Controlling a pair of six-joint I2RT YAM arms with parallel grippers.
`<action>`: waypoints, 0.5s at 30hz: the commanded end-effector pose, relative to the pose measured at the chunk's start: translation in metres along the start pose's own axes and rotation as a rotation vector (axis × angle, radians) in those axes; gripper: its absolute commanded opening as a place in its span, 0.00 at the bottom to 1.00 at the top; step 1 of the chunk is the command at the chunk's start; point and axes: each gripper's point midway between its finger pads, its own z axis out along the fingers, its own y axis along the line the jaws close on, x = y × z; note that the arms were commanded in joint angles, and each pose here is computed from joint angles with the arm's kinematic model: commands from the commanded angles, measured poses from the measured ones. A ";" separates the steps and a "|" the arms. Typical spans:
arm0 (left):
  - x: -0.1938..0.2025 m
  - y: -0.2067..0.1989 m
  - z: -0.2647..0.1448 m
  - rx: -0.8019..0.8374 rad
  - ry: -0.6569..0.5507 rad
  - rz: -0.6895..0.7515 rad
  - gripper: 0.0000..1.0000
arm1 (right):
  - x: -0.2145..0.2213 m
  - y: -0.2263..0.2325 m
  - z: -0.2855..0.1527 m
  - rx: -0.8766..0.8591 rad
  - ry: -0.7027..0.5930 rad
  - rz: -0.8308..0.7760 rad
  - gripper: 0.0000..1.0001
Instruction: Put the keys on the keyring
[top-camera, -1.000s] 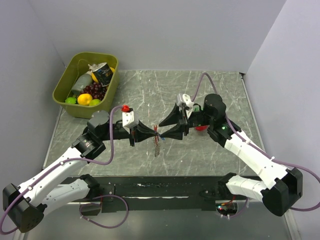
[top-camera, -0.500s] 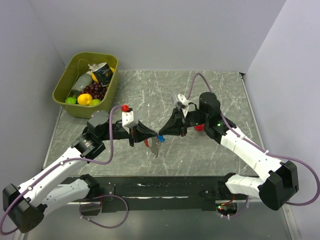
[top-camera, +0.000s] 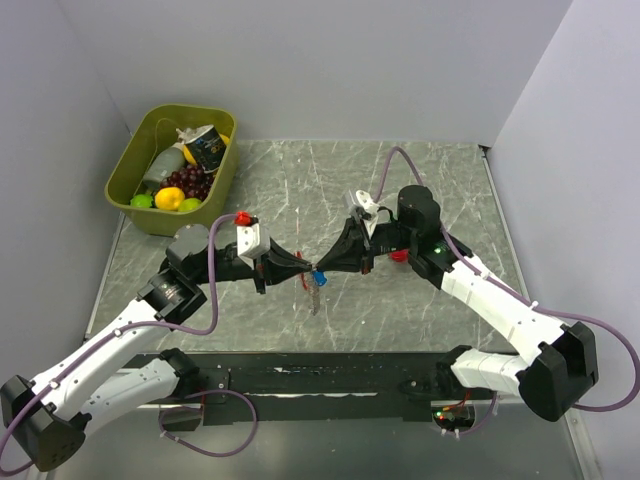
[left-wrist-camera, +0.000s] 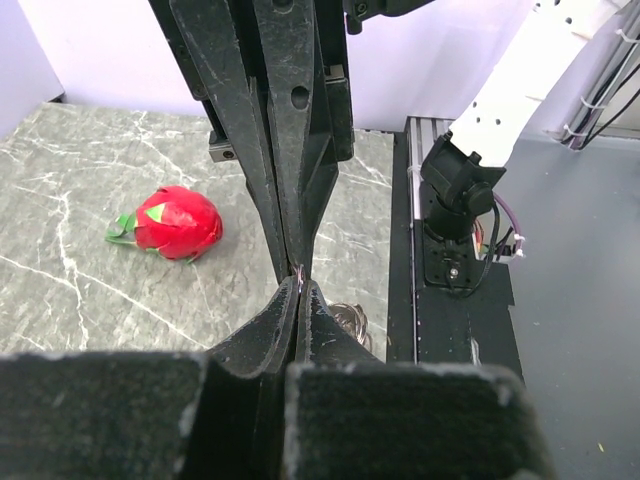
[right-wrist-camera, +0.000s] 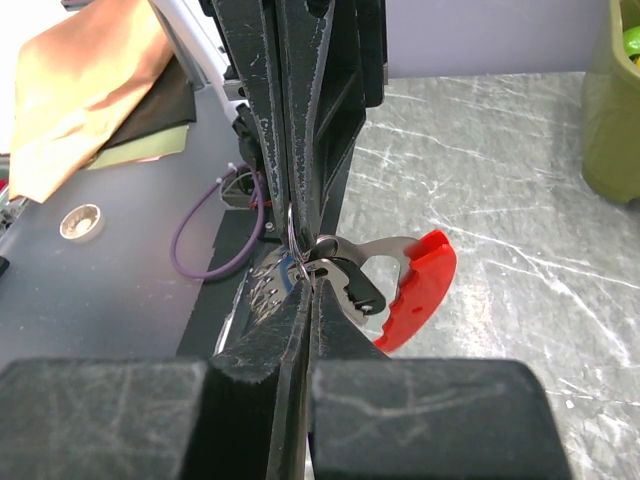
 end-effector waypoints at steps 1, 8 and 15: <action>-0.039 -0.010 0.000 0.042 -0.131 0.089 0.01 | -0.003 -0.003 0.001 0.019 0.009 -0.013 0.00; -0.036 -0.010 0.001 0.046 -0.124 0.075 0.01 | -0.013 -0.002 -0.003 0.107 -0.013 -0.089 0.33; -0.030 -0.005 0.001 0.025 -0.098 0.069 0.01 | -0.044 0.013 -0.020 0.202 -0.106 -0.219 0.67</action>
